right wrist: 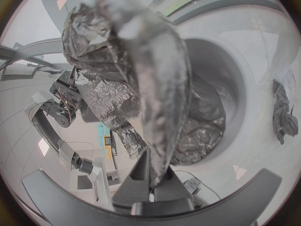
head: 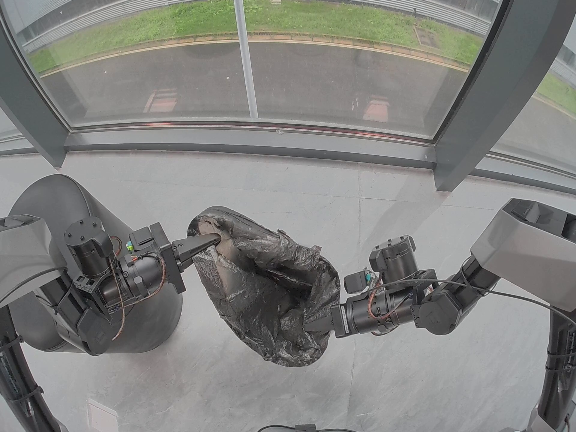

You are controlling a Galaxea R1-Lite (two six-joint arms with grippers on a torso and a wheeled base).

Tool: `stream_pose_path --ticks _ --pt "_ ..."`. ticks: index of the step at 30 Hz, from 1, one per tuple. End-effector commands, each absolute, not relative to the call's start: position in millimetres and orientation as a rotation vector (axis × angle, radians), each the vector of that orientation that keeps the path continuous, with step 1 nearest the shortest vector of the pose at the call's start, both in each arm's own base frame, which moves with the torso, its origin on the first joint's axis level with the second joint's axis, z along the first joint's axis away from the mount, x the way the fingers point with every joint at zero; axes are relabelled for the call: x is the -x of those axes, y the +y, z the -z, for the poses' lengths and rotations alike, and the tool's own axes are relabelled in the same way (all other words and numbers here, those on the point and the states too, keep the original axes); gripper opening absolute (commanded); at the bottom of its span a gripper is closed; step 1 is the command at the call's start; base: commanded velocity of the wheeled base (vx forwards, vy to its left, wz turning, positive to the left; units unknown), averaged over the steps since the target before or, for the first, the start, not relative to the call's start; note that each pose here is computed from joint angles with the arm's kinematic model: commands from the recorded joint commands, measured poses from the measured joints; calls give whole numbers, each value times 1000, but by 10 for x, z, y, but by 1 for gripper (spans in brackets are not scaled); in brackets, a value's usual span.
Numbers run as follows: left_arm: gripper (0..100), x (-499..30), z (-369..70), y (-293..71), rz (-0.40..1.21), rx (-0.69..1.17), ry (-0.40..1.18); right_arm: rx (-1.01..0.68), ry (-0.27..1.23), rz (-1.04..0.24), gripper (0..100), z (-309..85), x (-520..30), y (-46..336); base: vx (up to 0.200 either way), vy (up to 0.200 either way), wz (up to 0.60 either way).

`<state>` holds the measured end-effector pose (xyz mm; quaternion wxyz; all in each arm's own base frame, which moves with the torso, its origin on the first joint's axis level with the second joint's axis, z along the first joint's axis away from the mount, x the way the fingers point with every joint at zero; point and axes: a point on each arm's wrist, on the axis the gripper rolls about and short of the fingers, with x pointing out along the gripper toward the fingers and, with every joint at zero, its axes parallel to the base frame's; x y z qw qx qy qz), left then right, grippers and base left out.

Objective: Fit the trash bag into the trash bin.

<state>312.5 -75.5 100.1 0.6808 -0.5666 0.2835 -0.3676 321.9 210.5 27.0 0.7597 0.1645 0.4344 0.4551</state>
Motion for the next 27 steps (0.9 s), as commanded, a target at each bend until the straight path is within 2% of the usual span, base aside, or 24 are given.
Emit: stream_pose_path --ticks 1,11,18,19,27 --pt "0 -3069 -945 -751 805 1281 665 -346 965 -981 0 -256 -3123 2004 0 0 0" --pt "0 -3019 -860 -752 781 1291 701 -303 958 -986 0 -176 -3032 1906 0 0 0" --pt "0 -3034 -801 -770 775 1291 720 -297 949 -946 0 -145 -3063 1872 0 0 0" --pt "0 -3038 -781 -775 775 1284 722 -297 948 -941 100 -145 -3066 1867 0 0 0" --pt "0 -3027 -651 -823 786 1213 737 -305 935 -934 100 -143 -3064 1840 0 0 0"
